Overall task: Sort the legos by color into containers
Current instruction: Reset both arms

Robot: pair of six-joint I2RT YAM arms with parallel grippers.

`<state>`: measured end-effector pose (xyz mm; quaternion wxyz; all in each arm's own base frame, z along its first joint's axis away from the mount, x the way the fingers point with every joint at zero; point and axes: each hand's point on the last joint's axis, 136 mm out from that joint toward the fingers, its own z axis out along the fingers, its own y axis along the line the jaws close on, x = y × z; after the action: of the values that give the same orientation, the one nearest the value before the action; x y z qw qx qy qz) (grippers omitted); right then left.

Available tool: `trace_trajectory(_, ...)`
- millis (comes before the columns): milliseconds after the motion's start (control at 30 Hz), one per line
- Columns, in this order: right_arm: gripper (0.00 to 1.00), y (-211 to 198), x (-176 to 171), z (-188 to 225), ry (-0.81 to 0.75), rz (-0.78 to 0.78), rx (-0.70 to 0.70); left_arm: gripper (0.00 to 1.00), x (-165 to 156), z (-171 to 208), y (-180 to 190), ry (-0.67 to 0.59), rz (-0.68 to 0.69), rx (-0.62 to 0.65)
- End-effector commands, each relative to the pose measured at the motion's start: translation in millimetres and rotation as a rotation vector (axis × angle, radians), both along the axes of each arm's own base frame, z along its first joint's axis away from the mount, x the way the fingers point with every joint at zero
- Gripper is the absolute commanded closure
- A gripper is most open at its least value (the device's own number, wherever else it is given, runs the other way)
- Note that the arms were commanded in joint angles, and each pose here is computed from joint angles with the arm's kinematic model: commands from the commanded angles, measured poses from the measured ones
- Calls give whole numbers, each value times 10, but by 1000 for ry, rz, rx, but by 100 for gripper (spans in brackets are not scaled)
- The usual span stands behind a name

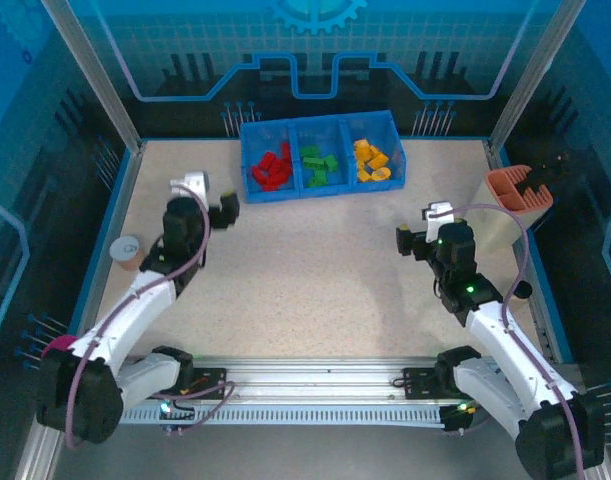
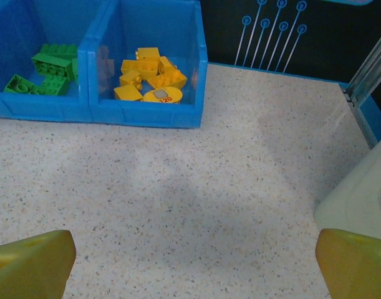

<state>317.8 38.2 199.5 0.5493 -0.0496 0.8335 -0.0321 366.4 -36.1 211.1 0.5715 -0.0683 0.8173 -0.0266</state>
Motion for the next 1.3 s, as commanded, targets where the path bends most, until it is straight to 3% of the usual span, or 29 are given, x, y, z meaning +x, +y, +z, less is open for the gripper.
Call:
trace_trajectory(0, 0, 47, 71, 227, -50, 41, 10, 12, -134, -146, 223, -59, 62, 58)
trace_trajectory(167, 0, 50, 19, 179, -45, 37, 41, 2, -200, -511, 445, -92, 109, 144)
trace_trajectory(333, 0, 5, -74, 133, -45, 14, 62, 1, -196, -710, 612, -205, 134, 61)
trace_trajectory(500, 0, -55, -143, 99, -51, -13, 63, 1, 73, -1080, 482, -142, 38, 32)
trace_trajectory(533, 0, -65, -142, 91, -50, -17, 58, 1, 141, -1026, 472, -183, 30, 49)
trace_trajectory(600, 0, -80, -126, 71, -50, -24, 47, 1, 132, -1141, 469, -65, 32, 26)
trace_trajectory(733, 0, -79, -48, 8, -70, -13, 7, 1, 302, -1187, 410, 3, -5, 39)
trace_trajectory(800, 0, -62, 29, -66, -121, 24, 1, 1, 311, -1165, 416, -17, -4, 44)
trace_trajectory(900, 0, -119, 175, -257, -129, 35, 99, 1, 310, -1164, 411, -19, -5, 44)
trace_trajectory(1033, 0, -139, 334, -571, -116, 39, 59, 1, 311, -1164, 412, -20, -5, 43)
trace_trajectory(1267, 0, -138, 544, -667, -192, 44, 49, 1, 312, -1163, 408, -20, -6, 44)
